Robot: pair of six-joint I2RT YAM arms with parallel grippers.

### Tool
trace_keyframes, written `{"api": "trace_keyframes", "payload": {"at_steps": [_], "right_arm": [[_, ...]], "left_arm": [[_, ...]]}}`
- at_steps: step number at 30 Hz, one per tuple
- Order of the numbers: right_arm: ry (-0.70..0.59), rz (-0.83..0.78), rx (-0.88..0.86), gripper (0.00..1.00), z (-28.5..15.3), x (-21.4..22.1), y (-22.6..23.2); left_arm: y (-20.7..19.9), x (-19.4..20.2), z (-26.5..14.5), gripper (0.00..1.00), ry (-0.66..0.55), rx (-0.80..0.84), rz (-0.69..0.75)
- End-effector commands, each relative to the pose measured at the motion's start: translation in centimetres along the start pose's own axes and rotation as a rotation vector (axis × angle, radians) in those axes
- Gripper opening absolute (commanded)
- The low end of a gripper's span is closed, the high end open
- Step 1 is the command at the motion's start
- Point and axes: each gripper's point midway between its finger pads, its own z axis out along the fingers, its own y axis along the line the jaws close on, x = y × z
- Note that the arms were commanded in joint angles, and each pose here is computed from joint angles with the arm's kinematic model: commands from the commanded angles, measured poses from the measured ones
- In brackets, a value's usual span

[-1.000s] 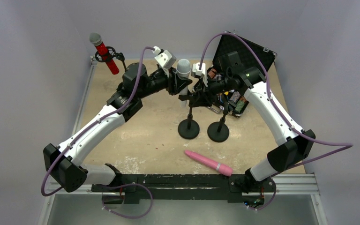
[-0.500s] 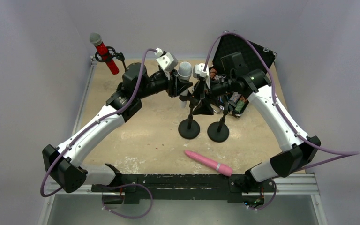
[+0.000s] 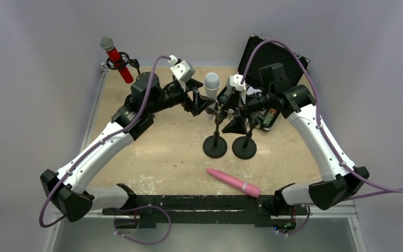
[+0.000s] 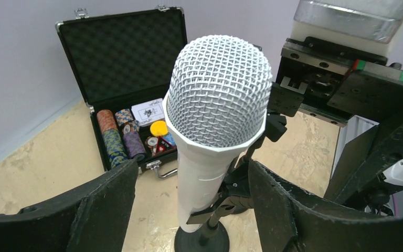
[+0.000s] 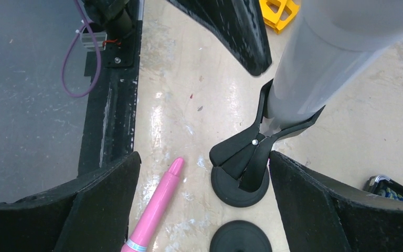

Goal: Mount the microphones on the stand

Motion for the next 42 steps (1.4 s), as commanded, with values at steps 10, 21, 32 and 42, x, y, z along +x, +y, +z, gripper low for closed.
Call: {"api": "trace_keyframes", "payload": {"at_steps": [10, 21, 32, 42], "right_arm": [[-0.064, -0.044, 0.011, 0.98, -1.4, -1.5, 0.6], [-0.12, -0.057, 0.077, 0.99, -3.9, -2.4, 0.6], [-0.254, -0.076, 0.212, 0.99, -7.4, -0.8, 1.0], [-0.338, -0.092, 0.245, 0.99, -8.2, 0.7, 0.9]], "left_arm": [[-1.1, -3.1, -4.2, 0.85, -0.101, -0.048, 0.05], [-1.2, 3.3, -6.0, 0.87, -0.084, -0.081, -0.056], [-2.0, 12.7, -2.4, 0.82, -0.098, -0.023, -0.057], [-0.9, 15.0, 2.9, 0.78, -0.201, -0.033, 0.054]]}}
